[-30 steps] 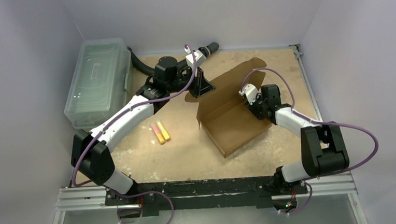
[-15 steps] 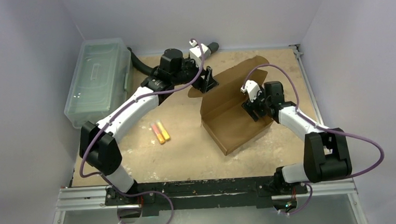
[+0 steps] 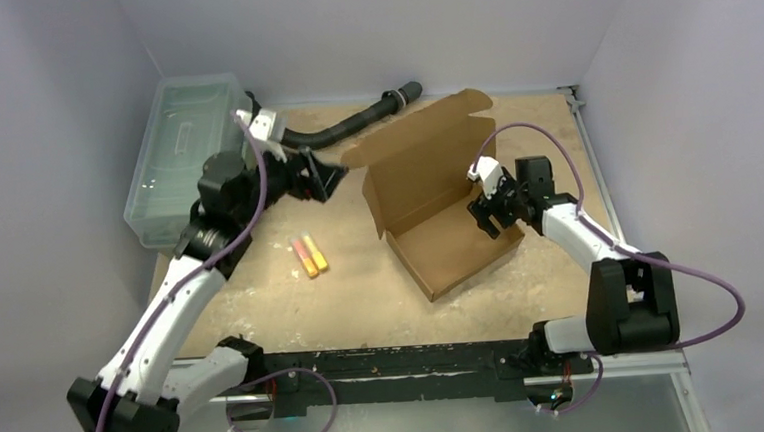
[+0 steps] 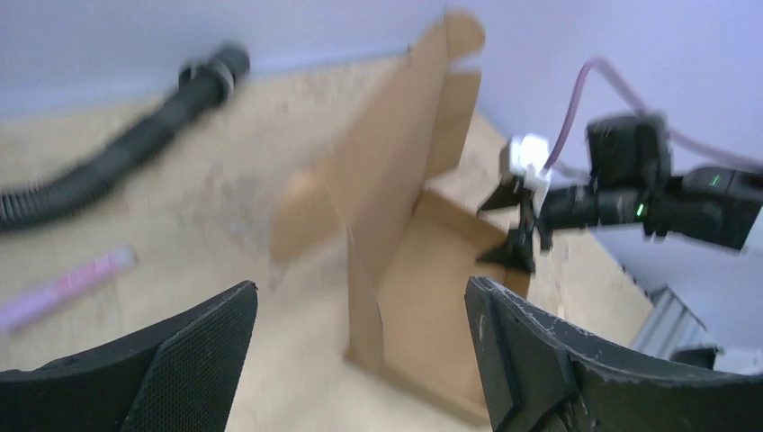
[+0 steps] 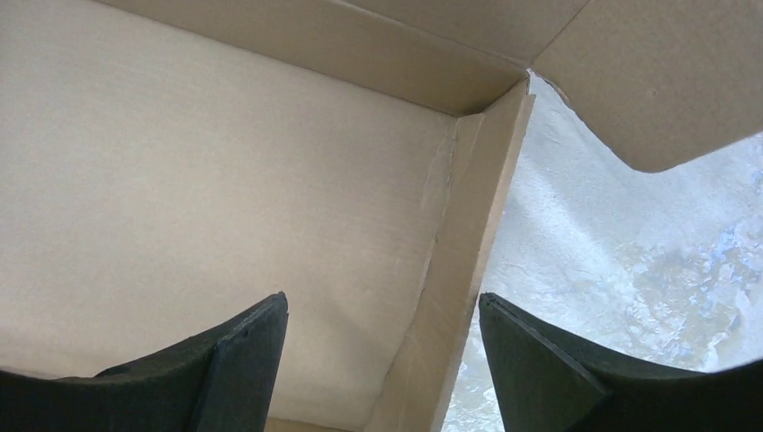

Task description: Fold the paper box

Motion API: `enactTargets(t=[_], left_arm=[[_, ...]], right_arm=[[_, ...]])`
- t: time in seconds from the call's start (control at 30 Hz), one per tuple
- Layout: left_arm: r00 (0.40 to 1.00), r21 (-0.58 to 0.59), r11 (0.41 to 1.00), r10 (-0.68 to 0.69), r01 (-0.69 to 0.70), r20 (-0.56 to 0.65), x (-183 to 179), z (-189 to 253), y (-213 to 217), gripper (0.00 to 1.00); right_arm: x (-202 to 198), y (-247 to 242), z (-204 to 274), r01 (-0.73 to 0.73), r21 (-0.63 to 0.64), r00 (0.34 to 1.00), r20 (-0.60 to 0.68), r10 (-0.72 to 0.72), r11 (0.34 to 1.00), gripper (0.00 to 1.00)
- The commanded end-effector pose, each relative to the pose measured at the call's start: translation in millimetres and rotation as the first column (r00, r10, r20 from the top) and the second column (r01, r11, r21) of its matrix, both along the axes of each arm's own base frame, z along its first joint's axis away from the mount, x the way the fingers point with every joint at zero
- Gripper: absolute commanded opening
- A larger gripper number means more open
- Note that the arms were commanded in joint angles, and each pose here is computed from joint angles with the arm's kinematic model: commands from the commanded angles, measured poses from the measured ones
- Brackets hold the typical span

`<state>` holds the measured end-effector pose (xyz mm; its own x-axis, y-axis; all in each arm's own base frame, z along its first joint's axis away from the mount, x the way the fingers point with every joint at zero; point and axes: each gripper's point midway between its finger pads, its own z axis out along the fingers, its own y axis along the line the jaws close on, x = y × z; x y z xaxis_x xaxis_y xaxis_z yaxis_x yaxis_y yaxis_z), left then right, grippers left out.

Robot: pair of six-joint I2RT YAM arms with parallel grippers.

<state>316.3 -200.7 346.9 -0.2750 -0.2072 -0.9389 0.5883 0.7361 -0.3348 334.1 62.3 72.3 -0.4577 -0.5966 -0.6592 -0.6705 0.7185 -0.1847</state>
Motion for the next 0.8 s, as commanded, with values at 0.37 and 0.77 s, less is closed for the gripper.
enactTargets(t=[0.37, 0.77], left_arm=[[0.669, 0.158, 0.907, 0.398, -0.391, -0.628, -69, -211, 62, 0.75], [0.469, 0.49, 0.68, 0.732, -0.545, -0.493, -31, -246, 64, 0.66]], right_arm=[[-20, -14, 47, -0.113, 0.132, 0.991, 0.084, 0.103, 0.985, 0.85], [-22, -19, 38, -0.102, 0.144, 0.994, 0.047, 0.096, 0.984, 0.85]])
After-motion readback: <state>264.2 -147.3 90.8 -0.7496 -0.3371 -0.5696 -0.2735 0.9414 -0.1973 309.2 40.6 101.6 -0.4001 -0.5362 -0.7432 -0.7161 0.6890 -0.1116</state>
